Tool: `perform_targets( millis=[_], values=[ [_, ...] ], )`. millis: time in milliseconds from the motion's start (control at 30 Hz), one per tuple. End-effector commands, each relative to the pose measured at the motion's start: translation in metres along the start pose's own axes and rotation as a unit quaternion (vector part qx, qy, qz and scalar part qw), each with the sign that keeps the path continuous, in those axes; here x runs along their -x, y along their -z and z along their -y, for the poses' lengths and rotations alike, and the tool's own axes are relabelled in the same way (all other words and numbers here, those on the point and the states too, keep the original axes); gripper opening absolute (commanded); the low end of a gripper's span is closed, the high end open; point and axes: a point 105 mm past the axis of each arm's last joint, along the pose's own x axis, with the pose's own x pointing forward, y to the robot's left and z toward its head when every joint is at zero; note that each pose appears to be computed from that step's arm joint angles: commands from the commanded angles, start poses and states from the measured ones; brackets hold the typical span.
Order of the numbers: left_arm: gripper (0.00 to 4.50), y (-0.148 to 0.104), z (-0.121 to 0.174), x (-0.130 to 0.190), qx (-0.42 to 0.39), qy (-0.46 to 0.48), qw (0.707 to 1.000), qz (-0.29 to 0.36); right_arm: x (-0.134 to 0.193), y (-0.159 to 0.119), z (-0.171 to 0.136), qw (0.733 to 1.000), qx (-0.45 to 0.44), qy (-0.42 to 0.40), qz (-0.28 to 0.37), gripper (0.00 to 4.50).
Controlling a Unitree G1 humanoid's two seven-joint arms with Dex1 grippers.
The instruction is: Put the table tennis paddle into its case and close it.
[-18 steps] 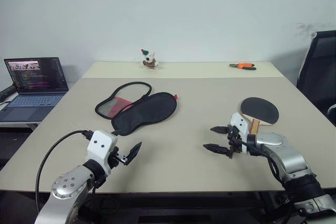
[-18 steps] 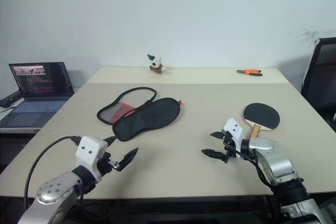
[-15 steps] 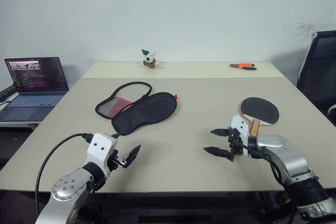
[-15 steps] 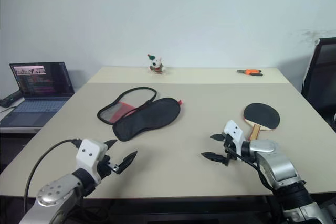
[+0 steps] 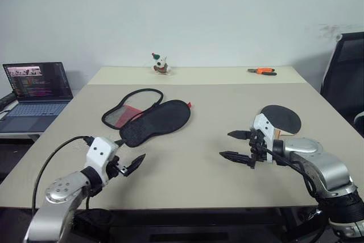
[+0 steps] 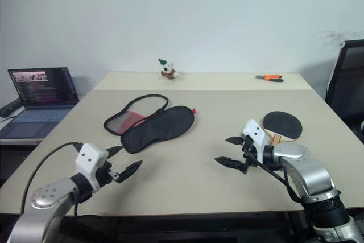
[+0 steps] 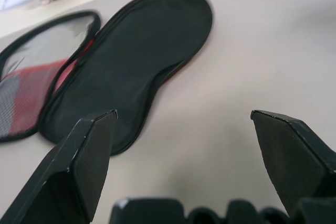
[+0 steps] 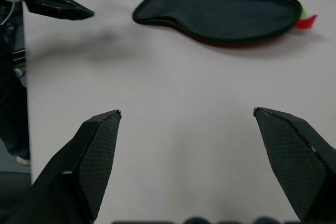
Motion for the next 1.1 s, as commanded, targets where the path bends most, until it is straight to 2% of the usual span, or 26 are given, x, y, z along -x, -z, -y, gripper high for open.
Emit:
perform_targets(
  millis=[33, 167, 300, 433, 667, 867, 1100],
  values=[
    [4.45, -0.005, -0.018, 0.000, -0.021, 0.009, 1.000, 0.005, -0.004, -0.015, -0.009, 1.000, 0.019, -0.009, 0.022, 4.47],
    [4.45, 0.002, -0.036, -0.012, -0.052, 0.011, 0.998, -0.013, -0.003, -0.022, -0.020, 0.999, 0.017, -0.021, 0.032, 4.47],
    [4.45, 0.009, -0.038, -0.035, -0.071, 0.059, 0.995, -0.044, 0.006, -0.023, -0.024, 0.998, 0.053, -0.030, 0.009, 4.47],
    [4.45, 0.008, -0.048, -0.051, -0.081, 0.070, 0.993, -0.053, 0.008, -0.045, -0.018, 0.994, 0.106, -0.024, 0.027, 4.47],
    [4.45, 0.021, -0.056, -0.061, -0.081, 0.086, 0.989, -0.089, -0.001, -0.054, -0.015, 0.992, 0.119, -0.010, 0.047, 4.47],
    [4.45, 0.036, -0.053, -0.059, -0.074, 0.125, 0.981, -0.128, -0.003, -0.051, -0.014, 0.991, 0.121, -0.002, 0.049, 4.47],
    [4.45, 0.034, -0.050, -0.058, -0.097, 0.163, 0.972, -0.140, -0.005, -0.048, -0.015, 0.991, 0.123, 0.003, 0.051, 4.47]
  ],
)
